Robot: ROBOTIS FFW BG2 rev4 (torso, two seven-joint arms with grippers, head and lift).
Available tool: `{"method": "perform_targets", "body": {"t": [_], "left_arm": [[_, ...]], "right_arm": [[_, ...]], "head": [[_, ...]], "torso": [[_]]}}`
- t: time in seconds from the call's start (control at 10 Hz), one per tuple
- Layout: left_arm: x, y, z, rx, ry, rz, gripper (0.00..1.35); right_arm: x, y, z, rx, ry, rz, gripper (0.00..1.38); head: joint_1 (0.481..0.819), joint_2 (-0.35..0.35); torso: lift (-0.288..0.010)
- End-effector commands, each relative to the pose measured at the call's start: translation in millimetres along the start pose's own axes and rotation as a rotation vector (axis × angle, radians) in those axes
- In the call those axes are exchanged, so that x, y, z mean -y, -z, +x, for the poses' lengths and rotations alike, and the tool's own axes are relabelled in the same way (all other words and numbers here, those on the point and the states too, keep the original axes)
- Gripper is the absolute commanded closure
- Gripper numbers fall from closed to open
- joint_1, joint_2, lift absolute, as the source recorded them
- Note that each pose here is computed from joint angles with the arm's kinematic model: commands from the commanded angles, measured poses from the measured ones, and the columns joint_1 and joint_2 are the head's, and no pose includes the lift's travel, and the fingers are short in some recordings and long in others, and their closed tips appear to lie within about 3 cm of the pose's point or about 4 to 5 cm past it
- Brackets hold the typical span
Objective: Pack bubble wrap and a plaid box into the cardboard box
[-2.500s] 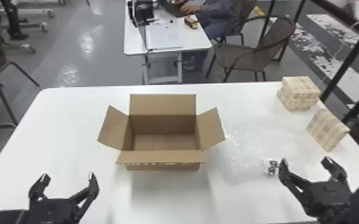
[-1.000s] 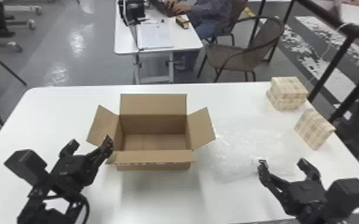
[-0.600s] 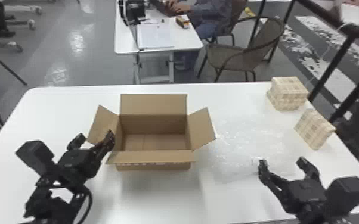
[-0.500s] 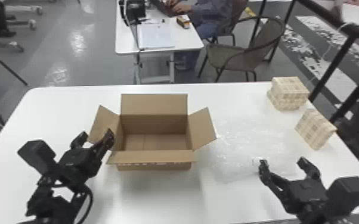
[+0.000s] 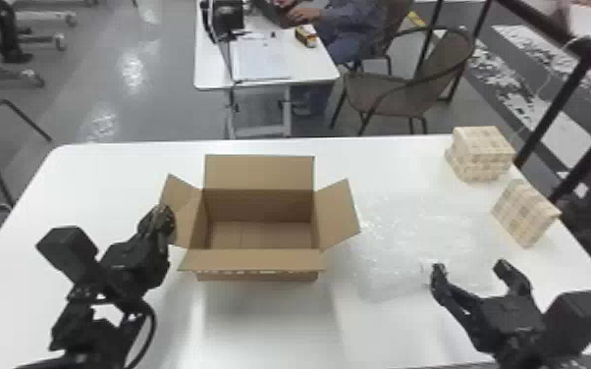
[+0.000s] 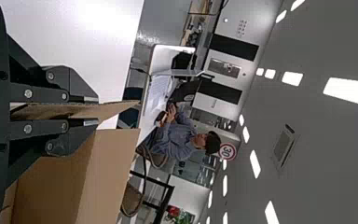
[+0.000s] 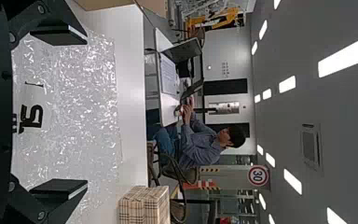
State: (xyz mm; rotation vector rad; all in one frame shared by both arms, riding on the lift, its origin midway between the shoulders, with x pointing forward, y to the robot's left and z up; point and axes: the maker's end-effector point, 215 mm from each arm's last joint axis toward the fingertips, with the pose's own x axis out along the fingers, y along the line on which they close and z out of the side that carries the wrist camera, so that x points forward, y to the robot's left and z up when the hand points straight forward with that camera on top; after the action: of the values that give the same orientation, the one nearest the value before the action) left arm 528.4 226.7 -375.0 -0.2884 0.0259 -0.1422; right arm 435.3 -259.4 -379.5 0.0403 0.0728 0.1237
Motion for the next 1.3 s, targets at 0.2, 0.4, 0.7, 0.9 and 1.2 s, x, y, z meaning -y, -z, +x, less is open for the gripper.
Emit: {"method": "perform_targets", "body": {"t": [0.2,0.4,0.7,0.9,1.2], "left_arm": [[16.4,-0.8,3.4,0.008,0.026,-0.006,1.21],[15.6,-2.8,2.2,0.017,0.023,-0.012,1.21],[16.2,-3.3,1.8,0.021,0.024,-0.016,1.21],[21.0,-4.5,3.9,0.024,0.033,-0.016,1.21],[29.6,-4.9,7.6,0.023,0.048,-0.019,1.21]], "right_arm": [[1.2,-9.1,1.8,0.019,0.003,0.03,0.2],[5.2,-0.8,7.5,-0.05,0.022,0.117,0.2],[21.7,-15.0,43.1,-0.18,0.063,0.104,0.2],[25.9,-31.6,80.2,-0.283,0.053,0.102,0.2],[26.1,-22.6,101.2,-0.511,0.051,0.138,0.2]], "head": [[0.695,-0.047],[0.695,-0.056],[0.695,-0.07],[0.695,-0.07],[0.695,-0.076]], "torso": [[-0.11],[-0.11],[-0.11],[-0.11],[-0.11]]}}
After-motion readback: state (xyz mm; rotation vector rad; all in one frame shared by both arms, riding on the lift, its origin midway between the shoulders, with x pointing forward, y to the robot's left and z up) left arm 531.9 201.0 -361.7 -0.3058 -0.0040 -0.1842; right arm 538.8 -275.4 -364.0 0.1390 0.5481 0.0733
